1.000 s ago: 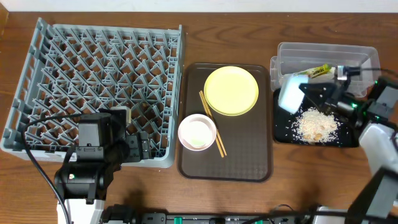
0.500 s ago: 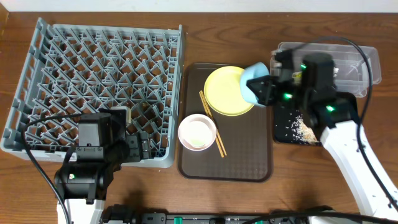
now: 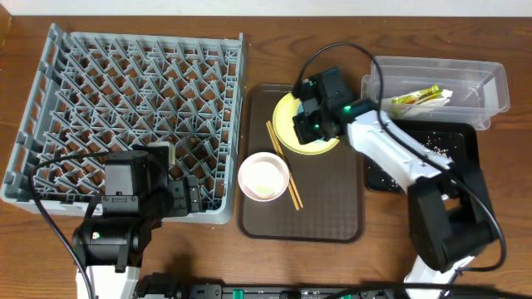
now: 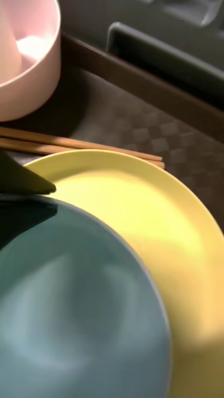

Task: Sort waste into correct bins and load items into the dishwasher
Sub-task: 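Carry the emptied blue bowl back and set it on the yellow plate, then grasp the white cup with the right gripper and lift it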

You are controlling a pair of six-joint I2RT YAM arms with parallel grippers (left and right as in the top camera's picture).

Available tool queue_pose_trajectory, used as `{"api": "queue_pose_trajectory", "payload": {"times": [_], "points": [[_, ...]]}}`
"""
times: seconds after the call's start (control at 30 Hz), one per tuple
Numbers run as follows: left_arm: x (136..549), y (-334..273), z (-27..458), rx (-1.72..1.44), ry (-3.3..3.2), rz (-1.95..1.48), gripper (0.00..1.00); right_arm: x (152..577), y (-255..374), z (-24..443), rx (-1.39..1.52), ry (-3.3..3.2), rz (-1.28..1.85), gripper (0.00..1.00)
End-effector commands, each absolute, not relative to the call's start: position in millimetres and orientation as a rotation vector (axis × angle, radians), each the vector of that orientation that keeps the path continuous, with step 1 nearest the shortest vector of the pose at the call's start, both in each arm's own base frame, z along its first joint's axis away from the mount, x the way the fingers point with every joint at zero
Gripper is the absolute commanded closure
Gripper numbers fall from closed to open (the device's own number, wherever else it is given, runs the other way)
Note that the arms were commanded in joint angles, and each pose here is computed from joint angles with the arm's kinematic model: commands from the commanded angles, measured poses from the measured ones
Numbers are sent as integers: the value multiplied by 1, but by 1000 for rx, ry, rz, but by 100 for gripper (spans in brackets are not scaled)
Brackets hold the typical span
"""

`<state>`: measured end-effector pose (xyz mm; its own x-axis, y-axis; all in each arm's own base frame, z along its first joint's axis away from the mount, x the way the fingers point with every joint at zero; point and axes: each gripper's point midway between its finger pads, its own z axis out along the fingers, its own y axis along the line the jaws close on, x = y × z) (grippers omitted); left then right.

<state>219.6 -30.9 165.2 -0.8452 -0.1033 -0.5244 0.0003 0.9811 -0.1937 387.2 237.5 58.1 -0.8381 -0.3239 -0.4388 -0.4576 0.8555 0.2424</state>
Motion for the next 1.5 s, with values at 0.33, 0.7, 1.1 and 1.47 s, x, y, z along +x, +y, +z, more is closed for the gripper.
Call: {"api": "queue_pose_trajectory", "payload": {"times": [0.33,0.7,1.1,1.47], "points": [[222,-32,174,-83,2544,-265,12,338,267,131,-737,2690,618,52],[222,-32,174,-83,2544,-265,12,273,281,65,-824,2889,449,67],[222,-32,174,-83,2544,-265,12,271,275,45,-653,2933,377,99],[234,-57,189,-43,2464,-463,12,343,280,183,-499,2585,743,99]]}}
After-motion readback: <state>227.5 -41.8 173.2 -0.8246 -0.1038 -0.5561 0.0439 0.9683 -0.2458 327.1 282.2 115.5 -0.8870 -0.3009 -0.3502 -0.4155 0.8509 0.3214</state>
